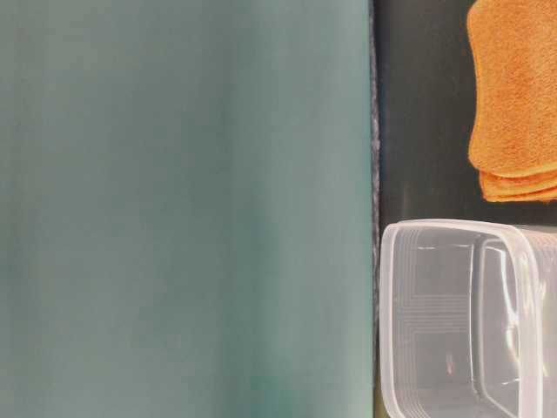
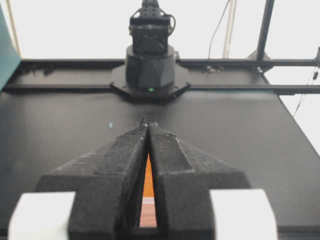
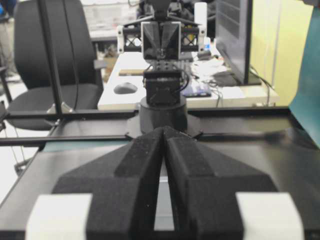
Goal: Place the orange towel into the container with the left arm.
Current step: 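Lower the left gripper onto the orange towel and pinch it closed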
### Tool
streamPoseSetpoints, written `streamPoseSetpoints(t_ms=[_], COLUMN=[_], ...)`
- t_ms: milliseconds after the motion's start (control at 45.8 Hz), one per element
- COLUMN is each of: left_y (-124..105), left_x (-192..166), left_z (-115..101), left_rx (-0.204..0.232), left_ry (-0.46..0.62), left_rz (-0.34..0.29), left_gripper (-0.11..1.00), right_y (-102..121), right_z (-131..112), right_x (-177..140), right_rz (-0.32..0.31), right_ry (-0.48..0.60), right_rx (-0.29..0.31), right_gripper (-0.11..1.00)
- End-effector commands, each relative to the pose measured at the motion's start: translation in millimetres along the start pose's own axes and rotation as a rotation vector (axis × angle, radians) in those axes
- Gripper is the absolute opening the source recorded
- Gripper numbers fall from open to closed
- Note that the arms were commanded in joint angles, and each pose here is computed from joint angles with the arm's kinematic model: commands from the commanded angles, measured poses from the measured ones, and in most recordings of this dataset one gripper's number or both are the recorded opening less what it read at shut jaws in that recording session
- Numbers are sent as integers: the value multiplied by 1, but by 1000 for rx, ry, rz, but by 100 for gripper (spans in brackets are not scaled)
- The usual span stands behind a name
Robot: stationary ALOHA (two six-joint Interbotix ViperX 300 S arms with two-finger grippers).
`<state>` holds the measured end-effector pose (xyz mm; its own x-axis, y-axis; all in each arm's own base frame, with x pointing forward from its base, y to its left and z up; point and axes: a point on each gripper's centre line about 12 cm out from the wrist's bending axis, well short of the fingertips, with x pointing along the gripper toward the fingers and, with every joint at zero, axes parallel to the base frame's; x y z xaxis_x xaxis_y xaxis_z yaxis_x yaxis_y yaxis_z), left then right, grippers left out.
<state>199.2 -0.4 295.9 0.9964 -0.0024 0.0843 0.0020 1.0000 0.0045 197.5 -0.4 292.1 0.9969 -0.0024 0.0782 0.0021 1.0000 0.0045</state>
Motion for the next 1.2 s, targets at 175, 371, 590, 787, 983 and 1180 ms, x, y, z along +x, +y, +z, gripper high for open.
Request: streamPoseSetpoints(t_ms=[175,371,590,787,983,1180], left_y=[-5,-6,-6,-7,-9,-10], left_x=[55,106,173,217,252,282], left_z=[24,18,-4,-29,-60,-89], left_rx=[-41,-35,-27,-24,-23,-21], left_ry=[191,388,578,736,848,892], left_rz=[-17,-10,-2,5,10,12], left_gripper=[0,0,0,0,9,62], right_y=[-4,-6,-6,-6,-5,-5], right_z=[2,-11,-31,-40,-43,-44], right_x=[-2,-10,-25,-38,-45,-47], right_rz=[-20,-31,-37,-37,-46,-50], right_ry=[12,133,291,338,334,331], right_rx=[12,13,16,23,79,104], right_gripper=[1,1,1,21,71,77])
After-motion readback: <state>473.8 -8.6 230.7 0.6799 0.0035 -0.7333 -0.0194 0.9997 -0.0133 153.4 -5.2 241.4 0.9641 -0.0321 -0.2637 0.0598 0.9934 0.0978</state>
